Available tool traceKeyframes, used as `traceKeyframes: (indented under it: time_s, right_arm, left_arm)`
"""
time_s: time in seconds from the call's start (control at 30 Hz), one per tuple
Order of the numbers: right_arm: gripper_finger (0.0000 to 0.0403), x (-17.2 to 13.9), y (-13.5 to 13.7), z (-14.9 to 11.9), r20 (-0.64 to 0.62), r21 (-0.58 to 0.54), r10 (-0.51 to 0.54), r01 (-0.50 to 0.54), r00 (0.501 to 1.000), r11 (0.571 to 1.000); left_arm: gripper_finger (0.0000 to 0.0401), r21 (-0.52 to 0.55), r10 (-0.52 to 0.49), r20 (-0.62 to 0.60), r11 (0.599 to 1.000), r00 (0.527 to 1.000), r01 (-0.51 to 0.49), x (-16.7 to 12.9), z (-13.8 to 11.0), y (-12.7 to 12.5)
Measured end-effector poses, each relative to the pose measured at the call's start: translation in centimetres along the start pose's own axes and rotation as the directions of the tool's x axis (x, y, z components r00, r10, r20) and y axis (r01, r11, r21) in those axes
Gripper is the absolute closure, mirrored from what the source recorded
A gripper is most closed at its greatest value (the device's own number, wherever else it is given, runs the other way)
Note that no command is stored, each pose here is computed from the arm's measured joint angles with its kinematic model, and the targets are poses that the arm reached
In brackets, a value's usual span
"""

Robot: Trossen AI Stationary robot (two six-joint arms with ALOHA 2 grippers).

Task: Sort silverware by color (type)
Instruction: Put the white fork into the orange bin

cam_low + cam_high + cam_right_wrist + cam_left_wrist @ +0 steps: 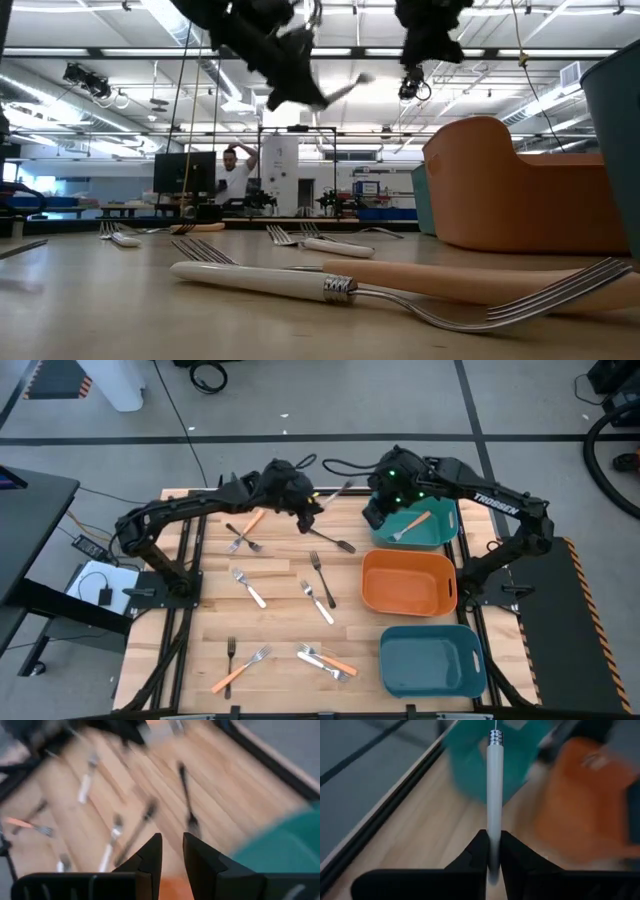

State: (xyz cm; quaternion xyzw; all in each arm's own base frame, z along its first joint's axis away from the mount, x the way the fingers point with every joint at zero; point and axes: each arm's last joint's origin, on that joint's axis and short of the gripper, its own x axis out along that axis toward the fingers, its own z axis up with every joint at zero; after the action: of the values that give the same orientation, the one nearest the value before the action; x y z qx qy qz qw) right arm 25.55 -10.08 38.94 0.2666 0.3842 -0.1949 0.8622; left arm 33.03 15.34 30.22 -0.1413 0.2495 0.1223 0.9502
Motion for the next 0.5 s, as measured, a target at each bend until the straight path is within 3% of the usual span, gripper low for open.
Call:
traceKeyframes:
  time_s: [0.23,0.5]
  right_arm:
    - [0.0318,0.0,2.7,0.9,0.151,-0.146,0.130,-0.108,0.980,0.983]
    - [0.0318,-2.1,3.2,0.7,0.302,-0.170,0.003,0.051,0.953,0.984]
  left_arm:
    - [0.0368,-0.013,-0.181,0.294,0.981,0.939,0.194,-0.6,3.0,-2.5]
    - [0.0365,0.007,-0.249,0.434,0.962,0.866,0.273,-1.2,4.4,-3.6]
